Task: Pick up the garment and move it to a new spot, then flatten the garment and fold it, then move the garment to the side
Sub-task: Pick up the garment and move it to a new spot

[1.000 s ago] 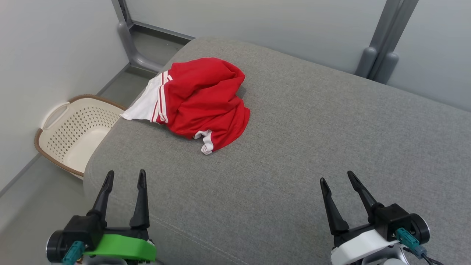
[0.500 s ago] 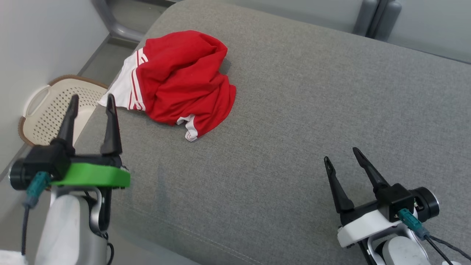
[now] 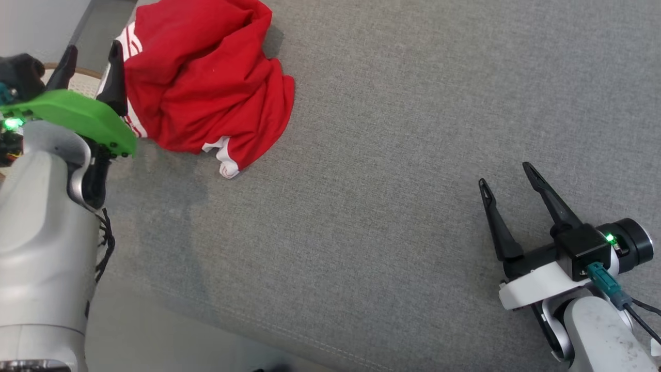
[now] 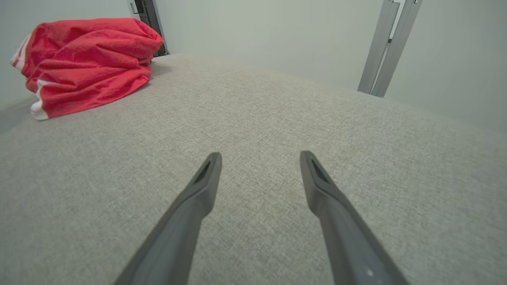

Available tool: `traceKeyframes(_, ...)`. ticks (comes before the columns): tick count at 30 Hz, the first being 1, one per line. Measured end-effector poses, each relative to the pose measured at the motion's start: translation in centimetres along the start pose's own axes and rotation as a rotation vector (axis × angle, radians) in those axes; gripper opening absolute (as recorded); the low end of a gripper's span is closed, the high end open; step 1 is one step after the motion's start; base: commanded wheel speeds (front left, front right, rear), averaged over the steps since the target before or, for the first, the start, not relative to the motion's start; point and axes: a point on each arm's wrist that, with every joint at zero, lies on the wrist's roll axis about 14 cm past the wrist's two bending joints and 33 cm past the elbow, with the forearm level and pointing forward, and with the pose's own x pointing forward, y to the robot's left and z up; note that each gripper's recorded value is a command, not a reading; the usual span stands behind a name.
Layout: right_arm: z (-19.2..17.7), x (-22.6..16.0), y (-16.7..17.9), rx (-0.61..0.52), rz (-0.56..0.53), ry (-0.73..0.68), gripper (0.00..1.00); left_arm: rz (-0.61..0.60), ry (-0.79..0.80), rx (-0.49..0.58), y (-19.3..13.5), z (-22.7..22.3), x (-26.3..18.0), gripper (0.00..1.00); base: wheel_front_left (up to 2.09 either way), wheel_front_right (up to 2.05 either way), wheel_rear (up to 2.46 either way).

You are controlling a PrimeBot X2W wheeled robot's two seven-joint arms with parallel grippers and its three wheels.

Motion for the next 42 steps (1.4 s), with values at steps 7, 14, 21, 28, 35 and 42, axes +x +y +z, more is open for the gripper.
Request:
traceKeyframes(7, -2.6, 0.0, -1.9, 0.019, -0.035, 0.036, 1.0, 0.009, 0.205, -0.088, -0.4, -2.6, 4.0, 1.0, 0.0, 0.0, 0.0)
traceKeyframes(14, -3.5, 0.3, -2.9, 0.022, -0.048, 0.036, 1.0, 0.025, 0.385, -0.13, -0.7, -7.8, 4.5, 1.0, 0.0, 0.0, 0.0)
traceKeyframes(21, -3.4, 0.2, -3.7, 0.019, -0.067, 0.031, 1.0, 0.05, 0.458, -0.121, -0.5, -11.0, 4.1, 1.0, 0.0, 0.0, 0.0)
traceKeyframes(28, -3.4, 0.1, -3.8, 0.016, -0.074, 0.028, 1.0, 0.041, 0.392, -0.125, -0.8, -10.7, 4.3, 0.0, 0.0, 0.0, 0.0)
traceKeyframes(35, -2.3, -0.2, -3.9, 0.01, -0.091, 0.022, 1.0, 0.011, 0.123, -0.086, -0.2, -4.6, 4.8, 0.0, 0.0, 0.0, 0.0)
traceKeyframes(42, 0.1, -0.6, -2.6, 0.029, -0.097, -0.013, 1.0, -0.098, -0.119, -0.049, -1.9, 3.6, 4.3, 0.0, 0.0, 0.0, 0.0)
